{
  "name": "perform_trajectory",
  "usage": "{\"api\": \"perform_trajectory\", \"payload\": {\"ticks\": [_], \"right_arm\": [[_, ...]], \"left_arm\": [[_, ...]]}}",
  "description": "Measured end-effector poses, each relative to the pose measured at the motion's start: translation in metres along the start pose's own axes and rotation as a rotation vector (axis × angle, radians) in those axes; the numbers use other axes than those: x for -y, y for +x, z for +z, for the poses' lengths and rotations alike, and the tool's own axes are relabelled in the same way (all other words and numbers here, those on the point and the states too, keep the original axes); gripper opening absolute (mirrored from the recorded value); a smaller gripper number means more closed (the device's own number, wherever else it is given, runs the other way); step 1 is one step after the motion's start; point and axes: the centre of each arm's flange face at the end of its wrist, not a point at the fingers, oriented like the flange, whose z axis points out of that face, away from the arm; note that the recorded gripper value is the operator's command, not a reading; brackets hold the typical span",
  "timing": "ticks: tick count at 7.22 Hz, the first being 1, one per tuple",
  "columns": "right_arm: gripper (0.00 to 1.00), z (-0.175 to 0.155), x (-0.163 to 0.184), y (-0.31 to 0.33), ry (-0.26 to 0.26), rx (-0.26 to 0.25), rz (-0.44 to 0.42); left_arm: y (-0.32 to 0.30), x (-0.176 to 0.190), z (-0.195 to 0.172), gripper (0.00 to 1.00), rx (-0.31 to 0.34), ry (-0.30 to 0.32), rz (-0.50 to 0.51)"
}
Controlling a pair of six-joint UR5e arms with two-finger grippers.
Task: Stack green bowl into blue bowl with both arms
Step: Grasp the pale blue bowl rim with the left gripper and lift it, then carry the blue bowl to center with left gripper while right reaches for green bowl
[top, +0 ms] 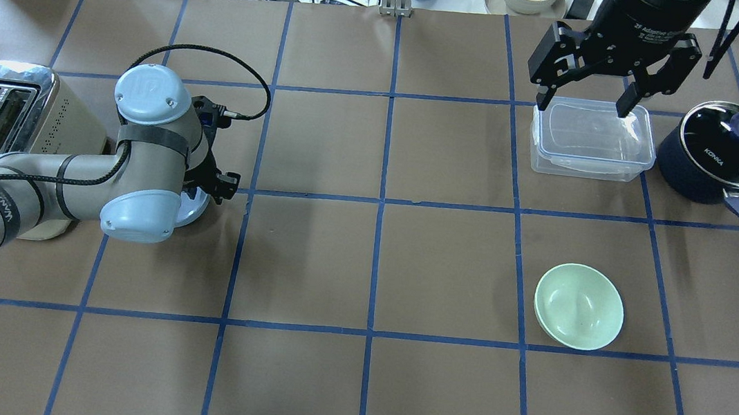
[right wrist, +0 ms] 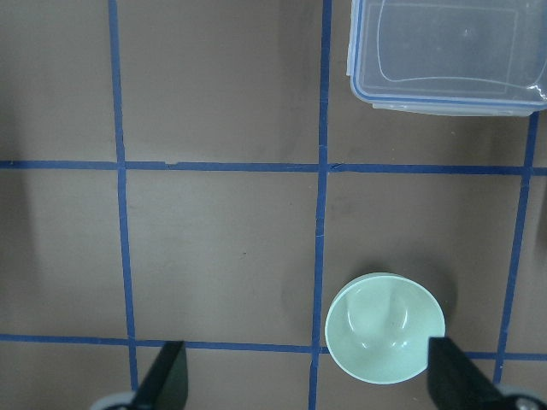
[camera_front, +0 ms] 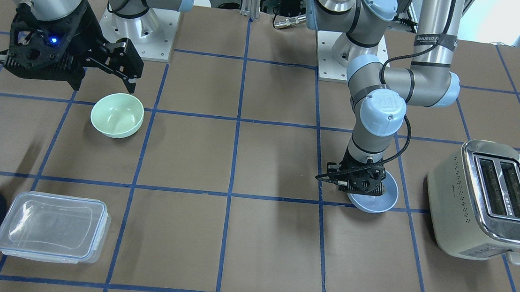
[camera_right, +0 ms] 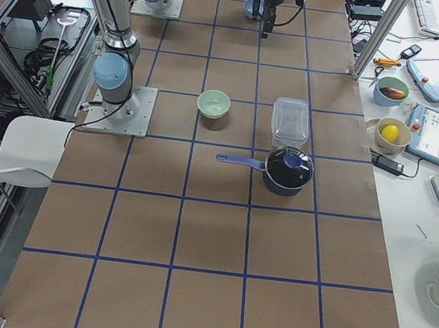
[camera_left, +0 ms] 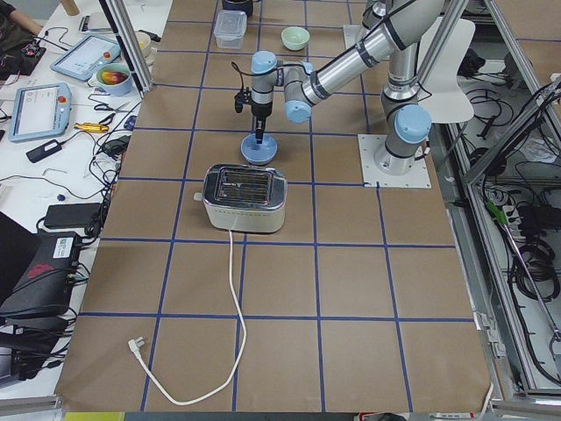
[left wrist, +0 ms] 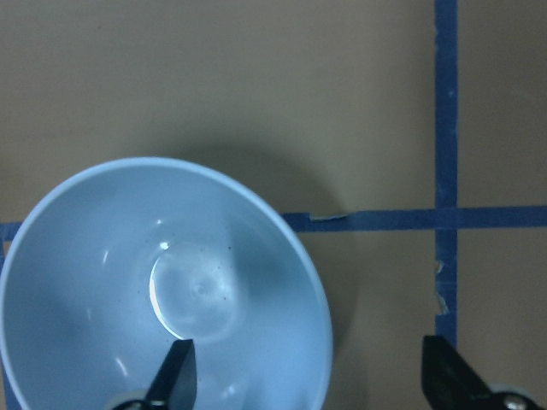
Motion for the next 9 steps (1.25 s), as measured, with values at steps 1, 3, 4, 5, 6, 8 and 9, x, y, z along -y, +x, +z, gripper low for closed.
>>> {"api": "perform_trajectory", "payload": {"ticks": [1, 3, 4, 5, 6, 8, 9], "right_arm": [[1.0, 0.004, 0.0, 0.002, -0.009, -0.002, 0.002], [1.0, 0.01, 0.0, 0.009, -0.022, -0.003, 0.009], [0.96, 0.013, 0.001, 0.016, -0.03, -0.002, 0.014], [0.96, 0.025, 0.002, 0.032, -0.054, 0.0, 0.012], [0.96, 0.044, 0.0, 0.053, -0.09, 0.005, 0.006], [0.96, 0.09, -0.007, 0.103, -0.158, 0.028, 0.011], [0.96, 0.117, -0.012, 0.13, -0.177, 0.037, 0.016]], "left_arm": [[0.002, 0.001, -0.004, 0.0, 0.0, 0.009, 0.0], [0.021, 0.005, -0.022, 0.01, -0.011, 0.03, -0.031], [0.056, 0.01, -0.036, 0.01, -0.041, 0.041, -0.061], [0.114, 0.015, -0.058, 0.03, -0.074, 0.054, -0.108], [0.173, 0.017, -0.082, 0.02, -0.098, 0.06, -0.158], [0.265, 0.007, -0.114, 0.01, -0.111, 0.034, -0.201], [0.292, -0.001, -0.11, 0.02, -0.109, 0.019, -0.212]]}}
